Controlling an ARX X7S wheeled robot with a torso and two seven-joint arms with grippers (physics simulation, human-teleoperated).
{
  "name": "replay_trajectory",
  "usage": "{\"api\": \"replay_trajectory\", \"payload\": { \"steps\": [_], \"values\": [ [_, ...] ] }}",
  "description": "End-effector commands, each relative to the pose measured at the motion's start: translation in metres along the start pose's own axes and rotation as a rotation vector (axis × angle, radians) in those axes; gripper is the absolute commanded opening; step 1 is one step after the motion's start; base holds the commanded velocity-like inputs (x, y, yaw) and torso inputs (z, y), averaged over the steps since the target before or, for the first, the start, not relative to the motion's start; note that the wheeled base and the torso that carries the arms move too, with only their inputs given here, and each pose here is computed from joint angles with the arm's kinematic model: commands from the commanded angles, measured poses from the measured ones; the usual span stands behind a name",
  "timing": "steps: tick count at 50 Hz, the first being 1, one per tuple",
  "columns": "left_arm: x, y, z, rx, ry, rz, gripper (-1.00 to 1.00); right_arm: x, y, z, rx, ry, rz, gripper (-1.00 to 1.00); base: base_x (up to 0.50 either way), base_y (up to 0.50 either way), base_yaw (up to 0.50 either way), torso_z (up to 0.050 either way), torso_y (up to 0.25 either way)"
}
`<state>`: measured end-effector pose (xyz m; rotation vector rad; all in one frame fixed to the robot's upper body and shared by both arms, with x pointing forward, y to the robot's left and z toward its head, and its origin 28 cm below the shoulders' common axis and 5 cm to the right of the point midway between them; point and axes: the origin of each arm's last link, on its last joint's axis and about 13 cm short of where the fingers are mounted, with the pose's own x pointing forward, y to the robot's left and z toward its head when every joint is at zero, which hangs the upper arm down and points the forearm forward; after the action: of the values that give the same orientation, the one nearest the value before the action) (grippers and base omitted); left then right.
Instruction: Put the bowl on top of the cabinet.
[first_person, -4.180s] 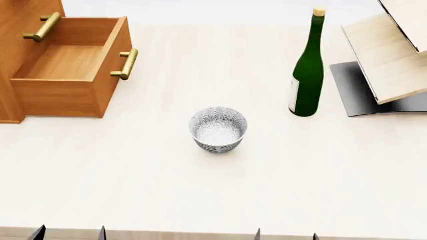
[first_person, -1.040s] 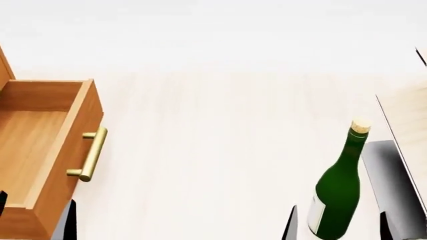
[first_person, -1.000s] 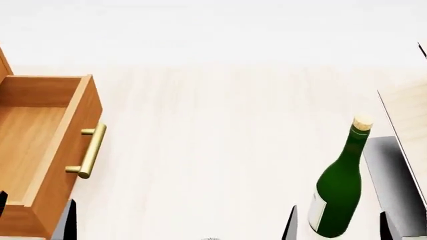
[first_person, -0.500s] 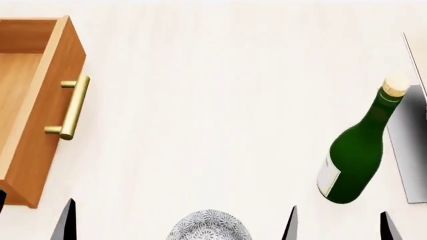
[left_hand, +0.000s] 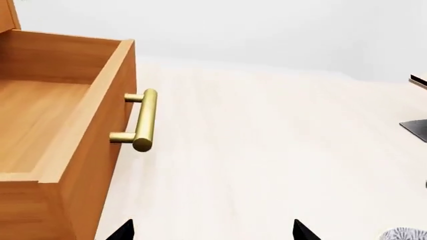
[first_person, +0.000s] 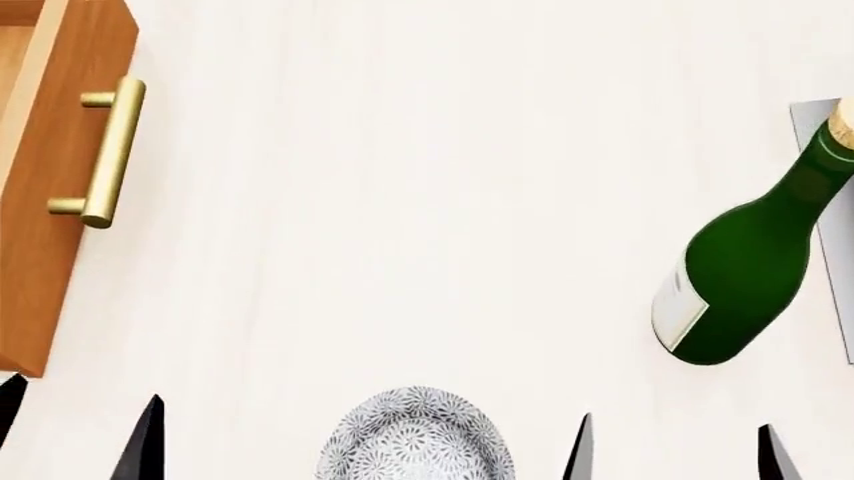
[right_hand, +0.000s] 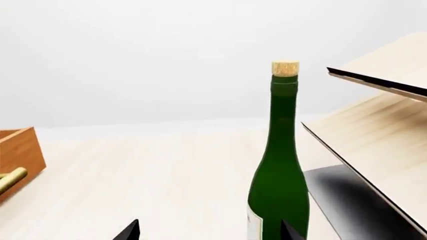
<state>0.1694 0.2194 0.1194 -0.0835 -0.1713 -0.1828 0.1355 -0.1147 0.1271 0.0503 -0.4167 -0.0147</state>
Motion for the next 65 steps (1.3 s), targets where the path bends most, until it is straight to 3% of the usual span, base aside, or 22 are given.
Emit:
{"api": "replay_trajectory", "payload": {
  "steps": [1, 7, 9, 13, 16, 22, 23, 39, 54, 65],
  "values": [
    [0.015, 0.002, 0.032, 0.016, 0.056, -0.151, 1.0, 0.0, -0.002, 0.001, -0.021, -0.019, -0.001, 1.0, 0.0, 0.0, 0.0, 0.0, 0.0],
    [0.039, 0.003, 0.063, 0.137, 0.05, -0.222, 1.0, 0.001, -0.002, 0.0, -0.023, -0.017, 0.001, 1.0, 0.0, 0.0, 0.0, 0.0, 0.0],
    [0.045, 0.001, 0.069, 0.248, 0.039, -0.28, 1.0, 0.001, -0.002, 0.0, -0.025, -0.017, 0.001, 1.0, 0.0, 0.0, 0.0, 0.0, 0.0],
    [0.053, -0.004, 0.082, 0.379, 0.035, -0.354, 1.0, 0.001, -0.001, -0.001, -0.029, -0.014, 0.004, 1.0, 0.0, 0.0, 0.0, 0.0, 0.0],
    [0.059, -0.006, 0.09, 0.406, 0.031, -0.352, 1.0, 0.001, -0.001, -0.001, -0.031, -0.012, 0.006, 1.0, 0.0, 0.0, 0.0, 0.0, 0.0],
    [0.069, -0.015, 0.101, 0.521, 0.118, -0.537, 1.0, 0.001, -0.001, -0.001, -0.032, -0.012, 0.005, 1.0, 0.0, 0.0, 0.0, 0.0, 0.0],
    [0.071, -0.018, 0.102, 0.576, 0.142, -0.572, 1.0, 0.001, -0.002, -0.001, -0.032, -0.011, 0.004, 1.0, 0.0, 0.0, 0.0, 0.0, 0.0],
    [0.082, -0.037, 0.087, 0.92, 0.381, -0.816, 1.0, 0.001, -0.001, -0.003, -0.041, -0.01, 0.012, 1.0, 0.0, 0.0, 0.0, 0.0, 0.0],
    [0.085, -0.041, 0.072, 0.93, 0.397, -0.848, 1.0, 0.001, 0.0, -0.004, -0.047, -0.005, 0.026, 1.0, 0.0, 0.0, 0.0, 0.0, 0.0],
    [0.09, -0.04, 0.071, 0.891, 0.369, -0.791, 1.0, 0.0, 0.001, -0.004, -0.048, -0.004, 0.03, 1.0, 0.0, 0.0, 0.0, 0.0, 0.0]
  ]
}}
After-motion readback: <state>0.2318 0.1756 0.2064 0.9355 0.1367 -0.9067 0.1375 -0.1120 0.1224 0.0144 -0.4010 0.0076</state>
